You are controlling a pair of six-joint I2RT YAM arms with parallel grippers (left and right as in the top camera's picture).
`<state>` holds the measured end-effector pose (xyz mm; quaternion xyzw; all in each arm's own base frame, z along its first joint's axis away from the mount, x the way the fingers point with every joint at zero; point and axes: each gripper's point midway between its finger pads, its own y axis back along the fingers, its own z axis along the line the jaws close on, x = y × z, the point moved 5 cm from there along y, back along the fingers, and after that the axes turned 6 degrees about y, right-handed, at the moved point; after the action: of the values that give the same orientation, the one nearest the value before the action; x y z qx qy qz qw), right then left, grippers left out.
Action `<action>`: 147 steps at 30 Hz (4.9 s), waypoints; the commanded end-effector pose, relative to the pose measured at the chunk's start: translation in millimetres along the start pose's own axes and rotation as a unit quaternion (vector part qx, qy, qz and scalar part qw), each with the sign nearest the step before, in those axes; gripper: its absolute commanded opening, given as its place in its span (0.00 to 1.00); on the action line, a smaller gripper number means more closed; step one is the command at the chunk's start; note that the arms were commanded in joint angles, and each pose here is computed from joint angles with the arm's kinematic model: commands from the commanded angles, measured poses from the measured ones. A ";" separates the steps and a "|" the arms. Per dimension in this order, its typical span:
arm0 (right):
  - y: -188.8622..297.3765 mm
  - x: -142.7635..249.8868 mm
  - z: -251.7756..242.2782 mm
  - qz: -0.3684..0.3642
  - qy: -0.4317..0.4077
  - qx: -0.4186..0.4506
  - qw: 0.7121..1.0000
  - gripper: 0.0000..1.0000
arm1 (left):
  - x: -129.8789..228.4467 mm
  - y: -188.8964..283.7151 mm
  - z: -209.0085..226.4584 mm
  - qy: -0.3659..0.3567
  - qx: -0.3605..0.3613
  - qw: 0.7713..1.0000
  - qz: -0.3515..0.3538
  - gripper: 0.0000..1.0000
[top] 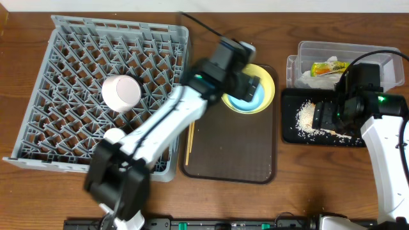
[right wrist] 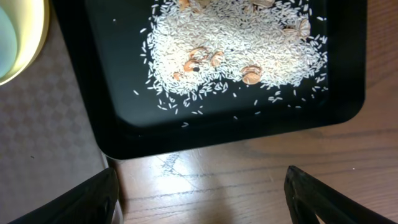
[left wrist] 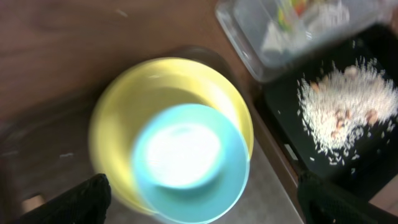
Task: Sort waste into correct bins and load items into the dishwasher
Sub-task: 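Release the pink bowl in the rack and reach left gripper to blue bowl, then grasp the light-blue bowl off the yellow plate with the left gripper, then carry the light-blue bowl into the rack and release it on its side, then reach the left gripper to the yellow plate edge and grasp it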
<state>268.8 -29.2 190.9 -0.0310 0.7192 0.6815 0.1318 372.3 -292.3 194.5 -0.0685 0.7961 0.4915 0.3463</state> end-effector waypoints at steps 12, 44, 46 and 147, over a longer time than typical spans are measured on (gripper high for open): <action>6.8 -4.0 -6.8 -0.012 -0.020 0.015 1.000 0.84 | 59.9 -99.8 -6.5 -0.029 -0.013 0.996 0.083 0.76; 6.8 -3.4 -6.7 -0.011 -0.020 0.014 1.000 0.84 | 48.3 -13.2 1.5 -0.015 -0.053 0.992 0.111 0.06; 6.8 -3.4 -6.7 -0.011 -0.019 0.015 1.000 0.84 | 33.2 7.6 2.4 -0.004 -0.030 0.996 0.087 0.06; 6.7 -2.7 -5.8 -0.009 -0.019 0.011 1.000 0.85 | 76.8 -7.5 27.6 0.014 -0.091 0.979 0.182 0.96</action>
<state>266.8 -30.7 190.5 -0.0216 0.7233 0.6770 0.1343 332.0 -252.1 151.9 0.0255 0.7652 0.6001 0.2316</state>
